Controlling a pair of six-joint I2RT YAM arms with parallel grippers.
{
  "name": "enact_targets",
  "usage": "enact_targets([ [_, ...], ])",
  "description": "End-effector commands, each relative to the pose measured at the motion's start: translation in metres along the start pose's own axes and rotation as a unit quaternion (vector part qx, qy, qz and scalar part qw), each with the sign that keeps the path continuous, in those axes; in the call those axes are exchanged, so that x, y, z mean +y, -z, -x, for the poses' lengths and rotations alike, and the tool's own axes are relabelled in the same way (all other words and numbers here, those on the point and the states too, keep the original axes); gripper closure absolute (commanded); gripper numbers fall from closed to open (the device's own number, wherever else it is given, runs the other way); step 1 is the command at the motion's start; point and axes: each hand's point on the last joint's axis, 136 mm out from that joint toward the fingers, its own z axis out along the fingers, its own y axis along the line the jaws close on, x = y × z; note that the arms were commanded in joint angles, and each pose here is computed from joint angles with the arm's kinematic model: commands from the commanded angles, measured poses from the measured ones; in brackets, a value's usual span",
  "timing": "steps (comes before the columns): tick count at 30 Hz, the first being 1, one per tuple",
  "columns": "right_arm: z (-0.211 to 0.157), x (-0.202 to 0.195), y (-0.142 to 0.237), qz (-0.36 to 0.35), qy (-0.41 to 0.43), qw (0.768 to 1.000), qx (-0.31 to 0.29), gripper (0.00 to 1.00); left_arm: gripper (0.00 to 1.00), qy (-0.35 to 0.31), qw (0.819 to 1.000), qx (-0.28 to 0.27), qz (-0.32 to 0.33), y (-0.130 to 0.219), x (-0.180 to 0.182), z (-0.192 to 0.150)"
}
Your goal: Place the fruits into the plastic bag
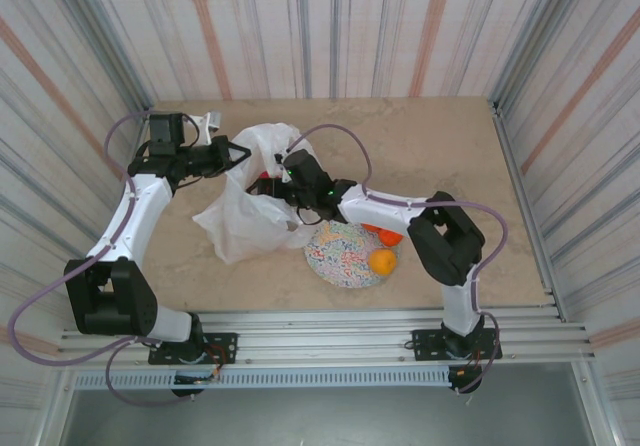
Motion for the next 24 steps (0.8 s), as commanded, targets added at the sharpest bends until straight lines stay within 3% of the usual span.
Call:
enact_targets([
  [1, 0.009, 0.002, 0.021, 0.001, 0.007, 1.0, -0.016, 0.0, 1.0, -0.009, 1.0, 0.0, -0.017, 0.002, -0.012, 0.003],
  [12, 0.019, -0.051, 0.071, -0.044, -0.028, 0.997, -0.063, 0.0, 1.0, -0.011, 1.0, 0.0, -0.016, 0.002, -0.012, 0.002],
  [24, 0.023, -0.089, 0.149, -0.123, 0.003, 0.989, -0.084, 0.01, 1.0, -0.01, 1.0, 0.002, -0.016, 0.0, -0.011, 0.002],
])
